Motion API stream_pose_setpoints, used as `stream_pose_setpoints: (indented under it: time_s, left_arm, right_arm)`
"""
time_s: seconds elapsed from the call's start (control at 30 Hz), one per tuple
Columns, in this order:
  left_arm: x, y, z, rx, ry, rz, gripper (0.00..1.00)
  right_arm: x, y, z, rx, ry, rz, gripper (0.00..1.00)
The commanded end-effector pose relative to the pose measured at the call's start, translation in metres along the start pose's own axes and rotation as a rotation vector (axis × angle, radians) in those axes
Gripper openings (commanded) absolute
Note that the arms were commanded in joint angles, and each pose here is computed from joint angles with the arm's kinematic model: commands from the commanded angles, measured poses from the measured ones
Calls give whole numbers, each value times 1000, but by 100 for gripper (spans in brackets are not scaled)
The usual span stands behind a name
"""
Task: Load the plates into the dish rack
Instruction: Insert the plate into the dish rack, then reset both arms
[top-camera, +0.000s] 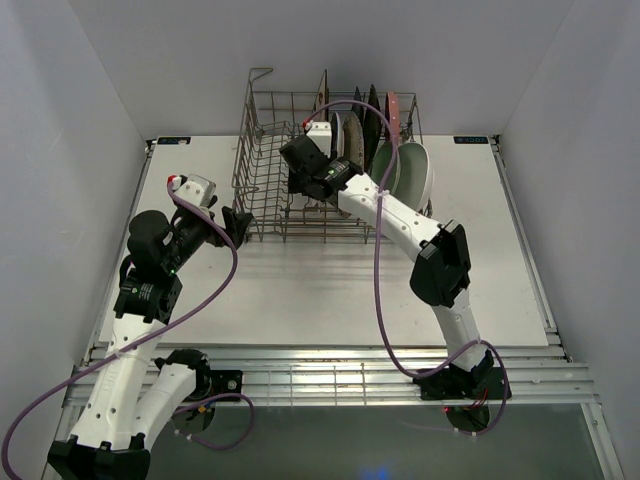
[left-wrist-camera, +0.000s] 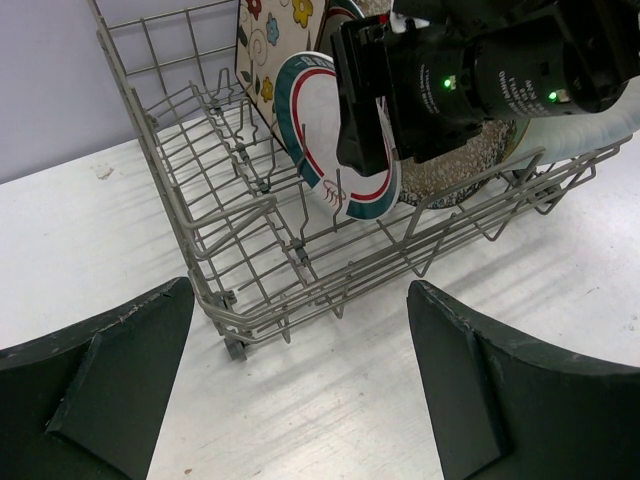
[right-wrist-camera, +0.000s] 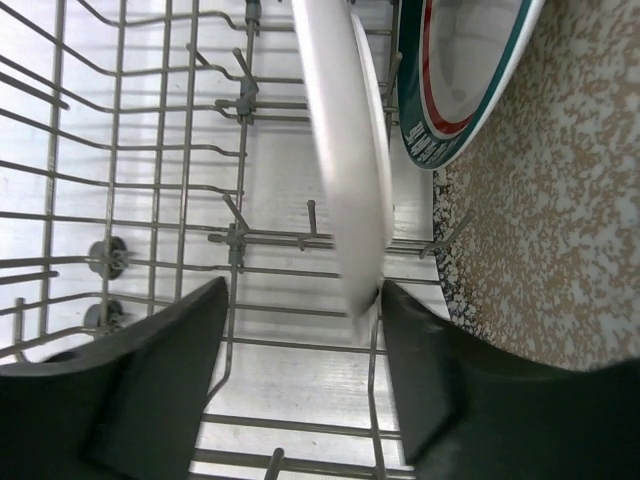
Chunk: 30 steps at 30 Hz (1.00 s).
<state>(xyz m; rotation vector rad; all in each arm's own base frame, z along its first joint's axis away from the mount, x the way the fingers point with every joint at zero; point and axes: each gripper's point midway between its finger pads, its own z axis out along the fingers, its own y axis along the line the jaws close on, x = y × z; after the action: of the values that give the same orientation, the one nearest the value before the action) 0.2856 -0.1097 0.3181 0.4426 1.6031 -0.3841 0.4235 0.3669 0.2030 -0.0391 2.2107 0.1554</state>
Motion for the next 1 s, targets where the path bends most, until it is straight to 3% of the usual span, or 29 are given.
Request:
stream_pose_setpoints:
  time_s: [0.0,0.33,0.4,0.47,0.73,0.83,0.87,0.93,0.97]
  left_arm:
    - [-4,-1,-2,5,-10,11,98]
    - [-4,1,-1,-6,-6,10,98]
    - [-3,1,-1,-7,-6,11,98]
    - [-3,1,-1,-9,-7,10,98]
    - [2,12,1,-63,-12,21,98]
    - [2,16,-1,-91,-27,28,98]
    - [0,17,-1,-96,-39,32,98]
    - [-1,19,-3,-111,-53,39,98]
    - [1,21,-3,-119,-49,37,98]
  right_arm:
    - [-38,4,-33,-47,-94,56,71]
    - [-57,7,-65,-65,-156,28,90]
    - [-54,4,-71,-61,-161,9,99]
    - [-61,6,-82,-95,-193,-17,90]
    - [-52,-3,-114,-183,-290,-116,90]
    - [-69,-13,-146,-246,-401,-110,90]
    - [-48,-21,-141,-251,-386,-143,90]
    - [-67,-31,-179,-338,-507,-121,90]
    - [-48,-40,-176,-350,-506,-141,90]
